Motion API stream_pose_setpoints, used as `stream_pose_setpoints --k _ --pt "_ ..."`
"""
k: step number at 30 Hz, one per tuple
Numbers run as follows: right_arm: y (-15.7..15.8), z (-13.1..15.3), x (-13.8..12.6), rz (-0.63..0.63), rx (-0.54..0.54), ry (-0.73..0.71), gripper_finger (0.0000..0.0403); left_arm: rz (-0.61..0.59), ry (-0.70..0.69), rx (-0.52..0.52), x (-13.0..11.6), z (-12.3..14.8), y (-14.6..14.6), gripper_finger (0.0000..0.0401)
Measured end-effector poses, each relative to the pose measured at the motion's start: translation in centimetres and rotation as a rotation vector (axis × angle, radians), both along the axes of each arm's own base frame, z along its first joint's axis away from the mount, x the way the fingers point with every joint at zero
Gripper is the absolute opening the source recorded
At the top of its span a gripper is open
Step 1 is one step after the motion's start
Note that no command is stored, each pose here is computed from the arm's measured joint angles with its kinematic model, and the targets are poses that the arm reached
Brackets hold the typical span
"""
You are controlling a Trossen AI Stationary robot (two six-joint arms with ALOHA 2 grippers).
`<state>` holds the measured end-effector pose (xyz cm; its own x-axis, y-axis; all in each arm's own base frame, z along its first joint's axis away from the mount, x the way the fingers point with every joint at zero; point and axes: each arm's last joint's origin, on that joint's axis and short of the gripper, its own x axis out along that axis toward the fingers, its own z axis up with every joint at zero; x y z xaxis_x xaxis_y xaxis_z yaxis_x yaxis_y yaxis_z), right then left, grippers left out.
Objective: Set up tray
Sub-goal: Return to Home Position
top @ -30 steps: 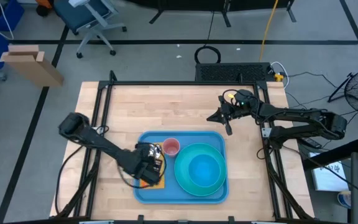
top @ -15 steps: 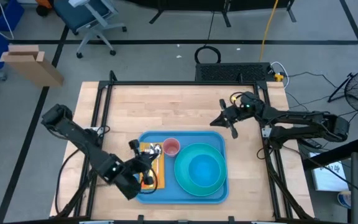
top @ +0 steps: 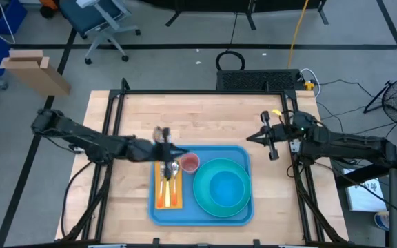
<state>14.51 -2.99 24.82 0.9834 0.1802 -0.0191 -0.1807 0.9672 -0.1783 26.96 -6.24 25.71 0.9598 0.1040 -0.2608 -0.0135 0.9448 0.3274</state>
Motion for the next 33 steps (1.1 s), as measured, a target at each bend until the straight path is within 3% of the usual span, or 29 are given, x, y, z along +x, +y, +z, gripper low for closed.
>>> stream_pose_setpoints --k 3,7,9,12,17,19,24,30,33 --pt "0.6 -1.4 -1.3 -0.036 0.030 -0.015 0.0000 0.017 -0.041 -0.048 -3.3 -0.1 0.8 0.0002" --pt "1.1 -4.1 -2.7 0.021 0.114 -0.082 0.0000 0.018 -0.168 -0.101 -7.4 -0.6 0.3 0.0001" --pt "1.0 -5.1 -2.9 -0.029 0.141 -0.080 0.0000 0.047 -0.202 -0.110 -8.9 -1.3 0.3 0.0001" --pt "0.9 -5.6 -3.1 -0.057 0.167 -0.072 0.0000 0.081 -0.204 -0.152 -9.8 -2.4 0.5 0.0001" --pt "0.8 -5.9 -3.1 -0.047 0.190 -0.048 0.0000 0.142 -0.163 -0.110 -10.7 -5.2 1.2 0.0001" --pt "0.8 -5.9 -3.1 -0.053 0.178 -0.046 0.0000 0.175 -0.210 -0.127 -11.1 -6.3 2.1 0.0001" --pt "0.5 -5.9 -3.2 -0.081 0.168 -0.052 0.0000 0.120 -0.327 -0.192 -12.8 -8.8 3.8 0.0001" --pt "0.1 -6.9 -3.4 -0.063 0.125 -0.037 0.0000 0.094 -0.310 -0.200 -13.4 -9.1 3.3 0.0000" --pt "-0.2 -6.3 -3.7 -0.086 0.131 -0.139 0.0000 0.140 -0.274 -0.142 -14.0 -9.4 3.0 0.0000"
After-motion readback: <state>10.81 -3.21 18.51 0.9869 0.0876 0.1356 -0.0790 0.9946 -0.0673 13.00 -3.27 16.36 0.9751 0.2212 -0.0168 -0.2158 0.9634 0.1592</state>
